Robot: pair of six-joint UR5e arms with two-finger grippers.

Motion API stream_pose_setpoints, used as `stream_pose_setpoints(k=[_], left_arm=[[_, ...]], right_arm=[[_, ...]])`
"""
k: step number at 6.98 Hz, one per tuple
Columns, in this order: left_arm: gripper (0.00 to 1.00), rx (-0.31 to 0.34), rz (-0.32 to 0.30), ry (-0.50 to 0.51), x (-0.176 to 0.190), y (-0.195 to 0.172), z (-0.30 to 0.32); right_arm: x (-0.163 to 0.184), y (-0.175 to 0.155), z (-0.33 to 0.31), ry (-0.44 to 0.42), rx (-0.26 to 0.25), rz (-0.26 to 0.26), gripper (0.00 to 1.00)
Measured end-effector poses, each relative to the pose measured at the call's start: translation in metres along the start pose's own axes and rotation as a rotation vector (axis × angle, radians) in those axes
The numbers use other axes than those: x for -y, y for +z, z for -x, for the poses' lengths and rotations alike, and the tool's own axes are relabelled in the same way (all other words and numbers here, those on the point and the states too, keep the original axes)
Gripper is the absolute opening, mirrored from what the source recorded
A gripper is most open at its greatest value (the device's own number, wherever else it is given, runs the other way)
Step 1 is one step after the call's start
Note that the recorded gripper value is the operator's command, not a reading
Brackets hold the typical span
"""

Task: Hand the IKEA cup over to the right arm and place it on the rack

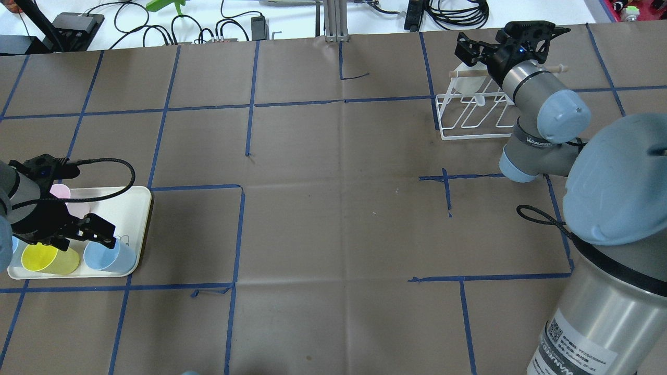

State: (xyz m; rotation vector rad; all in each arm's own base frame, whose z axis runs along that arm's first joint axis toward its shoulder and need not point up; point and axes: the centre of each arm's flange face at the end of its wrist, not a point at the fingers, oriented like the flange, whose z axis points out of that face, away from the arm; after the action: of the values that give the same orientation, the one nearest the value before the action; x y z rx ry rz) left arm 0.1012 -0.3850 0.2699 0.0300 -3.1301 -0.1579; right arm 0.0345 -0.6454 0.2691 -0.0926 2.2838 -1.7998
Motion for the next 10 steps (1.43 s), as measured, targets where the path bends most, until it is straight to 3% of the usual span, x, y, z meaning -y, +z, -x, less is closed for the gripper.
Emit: stream_pose_setpoints(k=[2, 4, 5, 6, 7, 10], left_arm=[[0.97, -0.018, 0.028, 0.002, 0.006, 0.023, 0.002], [0.95, -0.033, 0.052, 0.002, 0.012, 0.039, 0.005], [0.70, -0.035, 0.053, 0.000, 0.013, 0.040, 0.005], [0.23, -0.034, 0.052, 0.000, 0.014, 0.040, 0.005], [0.00, -0.033, 0.054, 0.000, 0.014, 0.040, 0.006], [0.00, -0.029, 0.063, 0.000, 0.014, 0.038, 0.007]], right_arm=[[0.030, -0.006, 0.013, -0.013, 0.078, -0.040, 1.00], [0.056, -0.025, 0.034, -0.005, 0.116, -0.022, 1.00], [0.063, -0.034, 0.049, 0.015, 0.132, -0.005, 1.00], [0.069, -0.039, 0.067, 0.075, 0.155, 0.003, 1.00], [0.071, -0.041, 0.088, 0.185, 0.186, 0.017, 1.00], [0.068, -0.041, 0.144, 0.498, 0.261, 0.073, 1.00]])
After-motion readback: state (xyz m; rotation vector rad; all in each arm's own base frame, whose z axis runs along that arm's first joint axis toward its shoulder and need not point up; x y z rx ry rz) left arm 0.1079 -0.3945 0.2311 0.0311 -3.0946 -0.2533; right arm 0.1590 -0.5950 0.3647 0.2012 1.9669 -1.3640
